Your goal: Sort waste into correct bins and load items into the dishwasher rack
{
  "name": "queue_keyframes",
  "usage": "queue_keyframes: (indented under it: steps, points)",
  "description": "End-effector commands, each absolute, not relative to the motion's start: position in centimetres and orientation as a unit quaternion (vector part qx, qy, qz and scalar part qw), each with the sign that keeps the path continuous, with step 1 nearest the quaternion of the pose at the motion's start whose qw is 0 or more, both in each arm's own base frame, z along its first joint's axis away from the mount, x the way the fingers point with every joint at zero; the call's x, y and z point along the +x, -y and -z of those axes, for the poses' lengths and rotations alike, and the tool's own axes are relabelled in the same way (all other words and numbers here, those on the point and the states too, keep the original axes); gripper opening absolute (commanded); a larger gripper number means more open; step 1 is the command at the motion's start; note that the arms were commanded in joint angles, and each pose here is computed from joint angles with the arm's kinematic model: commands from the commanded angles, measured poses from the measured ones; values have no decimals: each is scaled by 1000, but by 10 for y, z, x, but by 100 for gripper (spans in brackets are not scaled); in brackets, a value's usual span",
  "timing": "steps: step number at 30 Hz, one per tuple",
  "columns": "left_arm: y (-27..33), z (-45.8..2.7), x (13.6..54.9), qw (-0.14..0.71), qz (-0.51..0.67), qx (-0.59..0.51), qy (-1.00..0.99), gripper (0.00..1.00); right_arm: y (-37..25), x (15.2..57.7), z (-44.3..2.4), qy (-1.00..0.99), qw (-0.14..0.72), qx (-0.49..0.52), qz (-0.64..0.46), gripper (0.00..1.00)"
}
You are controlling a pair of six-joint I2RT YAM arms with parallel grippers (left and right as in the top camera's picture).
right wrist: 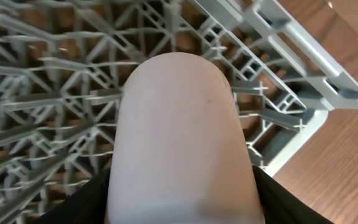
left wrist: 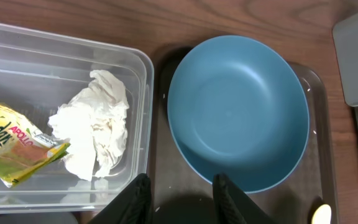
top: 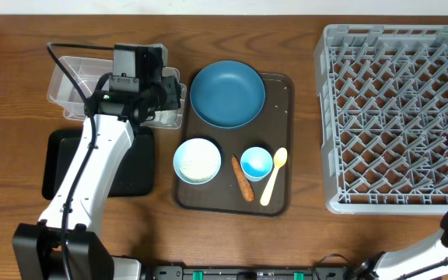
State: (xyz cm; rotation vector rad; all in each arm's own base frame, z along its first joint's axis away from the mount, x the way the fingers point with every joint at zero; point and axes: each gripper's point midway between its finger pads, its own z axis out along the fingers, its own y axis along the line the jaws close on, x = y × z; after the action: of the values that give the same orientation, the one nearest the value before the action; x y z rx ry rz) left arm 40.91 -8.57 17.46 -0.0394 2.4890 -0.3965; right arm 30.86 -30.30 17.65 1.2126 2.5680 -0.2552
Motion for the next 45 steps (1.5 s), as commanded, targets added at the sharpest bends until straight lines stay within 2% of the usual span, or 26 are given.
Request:
queue_keyframes:
  steps: [1, 10, 19, 21, 24, 29, 30, 31, 33, 34, 45]
  points:
    - [82, -180, 410, 312, 142, -14, -939, 36, 318, 302, -173, -884, 138, 435, 99, 1]
    - [82, -180, 410, 312, 142, -14, -939, 35, 312, 322, -144, -892, 136, 429, 43, 1]
    - [82, -180, 410, 310, 142, -15, -940, 35, 312, 334, -145, -891, 158, 424, 25, 2]
    - [82, -180, 410, 311, 142, -15, -940, 36, 311, 332, -144, -892, 153, 425, 24, 10]
    - [81, -180, 410, 311, 142, -15, -940, 35, 308, 329, -141, -893, 143, 426, 22, 17]
    - [81, -180, 410, 310, 142, -15, -940, 35, 304, 325, -139, -894, 133, 427, 18, 40]
    - [81, -180, 410, 310, 142, -15, -940, 36, 304, 324, -139, -894, 131, 427, 18, 48]
    - [82, -180, 410, 311, 142, -15, -940, 36, 304, 324, -139, -895, 131, 427, 18, 61]
    - [82, -180, 410, 310, 142, -15, -940, 36, 304, 324, -139, -895, 131, 427, 18, 92]
    - [82, -180, 410, 310, 142, -15, -940, 36, 304, 324, -139, -894, 131, 427, 18, 99]
    - [82, -180, 410, 310, 142, -15, -940, 35, 301, 325, -139, -895, 130, 426, 11, 99]
